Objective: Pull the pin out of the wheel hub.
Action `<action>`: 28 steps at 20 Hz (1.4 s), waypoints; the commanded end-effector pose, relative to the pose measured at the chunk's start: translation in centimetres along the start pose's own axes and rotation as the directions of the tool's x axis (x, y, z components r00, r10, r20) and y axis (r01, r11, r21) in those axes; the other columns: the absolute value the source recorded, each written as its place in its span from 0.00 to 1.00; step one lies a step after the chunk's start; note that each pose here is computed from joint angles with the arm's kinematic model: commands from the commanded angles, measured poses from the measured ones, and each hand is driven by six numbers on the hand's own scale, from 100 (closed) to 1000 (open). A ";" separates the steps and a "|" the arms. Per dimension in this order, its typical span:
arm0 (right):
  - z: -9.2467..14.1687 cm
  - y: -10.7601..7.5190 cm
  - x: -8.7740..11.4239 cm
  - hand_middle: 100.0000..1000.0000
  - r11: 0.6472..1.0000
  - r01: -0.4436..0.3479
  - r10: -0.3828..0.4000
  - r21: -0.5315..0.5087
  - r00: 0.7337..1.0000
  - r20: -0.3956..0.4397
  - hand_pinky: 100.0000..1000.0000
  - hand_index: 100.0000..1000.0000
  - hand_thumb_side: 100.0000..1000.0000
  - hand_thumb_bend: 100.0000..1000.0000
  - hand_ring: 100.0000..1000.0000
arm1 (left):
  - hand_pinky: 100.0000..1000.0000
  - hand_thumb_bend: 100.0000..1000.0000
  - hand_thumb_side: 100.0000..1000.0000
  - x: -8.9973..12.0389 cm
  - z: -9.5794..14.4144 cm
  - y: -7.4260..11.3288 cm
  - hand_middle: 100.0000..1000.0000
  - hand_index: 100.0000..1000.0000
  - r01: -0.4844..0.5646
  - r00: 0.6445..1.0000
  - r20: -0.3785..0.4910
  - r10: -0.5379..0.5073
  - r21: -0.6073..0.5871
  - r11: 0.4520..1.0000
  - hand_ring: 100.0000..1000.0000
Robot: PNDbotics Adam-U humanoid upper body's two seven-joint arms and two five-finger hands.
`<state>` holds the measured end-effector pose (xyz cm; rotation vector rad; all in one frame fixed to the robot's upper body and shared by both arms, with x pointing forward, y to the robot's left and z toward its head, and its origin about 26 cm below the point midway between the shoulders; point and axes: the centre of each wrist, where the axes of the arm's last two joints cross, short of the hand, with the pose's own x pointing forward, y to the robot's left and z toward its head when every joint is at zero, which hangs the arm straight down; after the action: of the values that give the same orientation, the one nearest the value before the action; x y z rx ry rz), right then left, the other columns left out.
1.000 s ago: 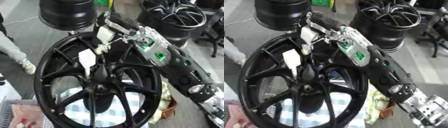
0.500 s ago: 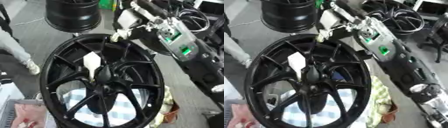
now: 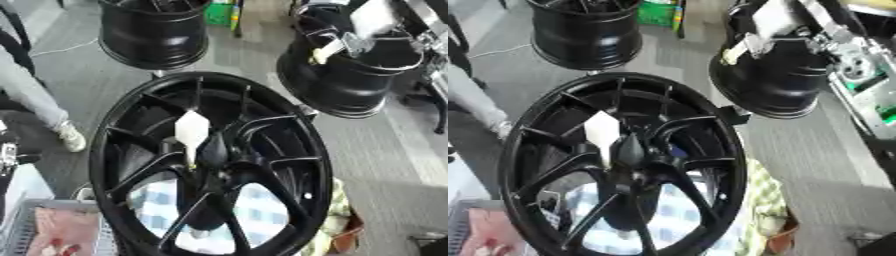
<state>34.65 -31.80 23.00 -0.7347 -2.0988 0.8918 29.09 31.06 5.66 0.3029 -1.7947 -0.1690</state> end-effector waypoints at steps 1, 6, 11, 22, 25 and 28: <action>1.1 -2.8 -0.4 0.15 0.995 -0.053 0.050 -0.081 0.998 -0.030 0.00 0.41 0.08 0.00 0.00 | 0.62 0.00 0.76 0.5 -0.3 0.6 0.64 0.79 0.007 1.000 0.021 -0.007 0.015 1.000 0.60; 4.8 -2.6 -3.1 0.14 0.985 -0.069 0.041 -0.160 0.985 -0.170 0.00 0.41 0.20 0.00 0.00 | 0.62 0.00 0.76 0.6 -0.2 0.8 0.64 0.79 0.005 1.000 0.024 -0.006 0.026 1.000 0.60; 8.2 -1.3 -5.8 0.14 0.971 -0.081 0.010 -0.225 0.954 -0.300 0.00 0.41 0.33 0.00 0.00 | 0.62 0.00 0.76 0.8 -0.3 0.9 0.64 0.80 0.009 0.999 0.031 -0.010 0.033 0.999 0.60; 15.9 2.9 -13.2 0.23 0.931 -0.207 -0.047 -0.302 0.751 -0.659 0.00 0.52 0.29 0.00 0.07 | 0.62 0.00 0.76 1.1 -0.3 0.8 0.64 0.80 0.013 0.999 0.040 -0.015 0.037 0.999 0.60; 18.5 4.3 -14.8 0.49 0.920 -0.238 -0.079 -0.310 0.664 -0.744 0.29 0.81 0.29 0.00 0.37 | 0.62 0.00 0.76 1.1 -0.3 0.8 0.64 0.80 0.014 0.999 0.040 -0.016 0.037 0.999 0.60; 20.0 4.8 -15.5 0.84 0.928 -0.253 -0.058 -0.274 0.628 -0.776 0.75 0.98 0.50 0.00 0.80 | 0.62 0.00 0.76 1.2 -0.3 0.8 0.64 0.80 0.016 0.999 0.041 -0.018 0.040 0.999 0.60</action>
<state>28.81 -45.94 2.40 -1.1432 -1.4248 0.1343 29.00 31.26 6.19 0.3270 -1.8132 -0.1488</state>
